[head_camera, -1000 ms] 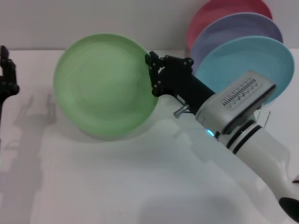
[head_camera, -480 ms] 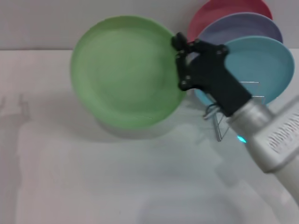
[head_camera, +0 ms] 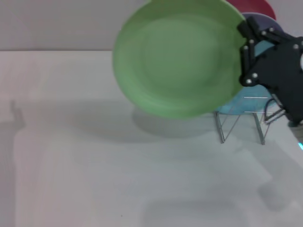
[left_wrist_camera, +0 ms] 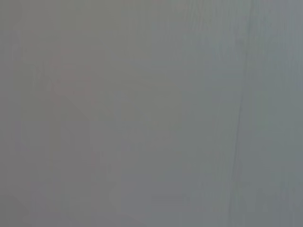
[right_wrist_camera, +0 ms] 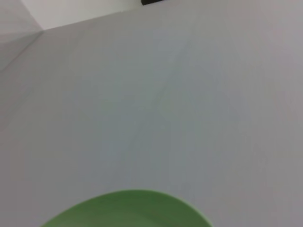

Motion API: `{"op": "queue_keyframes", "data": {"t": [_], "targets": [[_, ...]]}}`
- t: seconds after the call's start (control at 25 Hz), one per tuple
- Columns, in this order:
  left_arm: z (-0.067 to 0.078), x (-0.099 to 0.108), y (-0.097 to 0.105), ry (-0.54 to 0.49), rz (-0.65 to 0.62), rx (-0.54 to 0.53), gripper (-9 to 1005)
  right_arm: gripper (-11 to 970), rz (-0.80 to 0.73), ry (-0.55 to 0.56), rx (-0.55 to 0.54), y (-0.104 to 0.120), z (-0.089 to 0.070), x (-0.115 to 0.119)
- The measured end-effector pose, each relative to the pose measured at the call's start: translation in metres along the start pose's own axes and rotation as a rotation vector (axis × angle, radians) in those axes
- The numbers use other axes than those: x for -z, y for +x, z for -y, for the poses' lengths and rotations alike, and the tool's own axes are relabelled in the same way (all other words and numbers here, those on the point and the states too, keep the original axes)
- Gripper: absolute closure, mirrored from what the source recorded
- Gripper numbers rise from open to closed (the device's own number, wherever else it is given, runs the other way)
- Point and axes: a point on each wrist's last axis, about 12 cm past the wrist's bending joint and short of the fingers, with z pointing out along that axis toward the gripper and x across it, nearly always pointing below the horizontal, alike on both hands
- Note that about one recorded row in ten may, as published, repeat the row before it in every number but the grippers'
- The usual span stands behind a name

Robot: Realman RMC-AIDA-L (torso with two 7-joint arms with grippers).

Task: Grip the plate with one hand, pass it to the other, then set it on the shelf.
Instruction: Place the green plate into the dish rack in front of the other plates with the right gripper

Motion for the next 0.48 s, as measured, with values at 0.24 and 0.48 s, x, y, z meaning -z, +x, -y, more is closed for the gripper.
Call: {"op": "queue_keyframes", "data": {"t": [0.24,0.48], "targets": [[0.005,0.004,0.004,0.009,-0.033,0.026,582,939,0.038,-0.006,0.101,-0.006,0.02,0.016],[0.006,0.007,0.006,0.011,-0.051,0.066,583,938,0.041,-0.026,0.157,-0.008,0.03,0.025]]}}
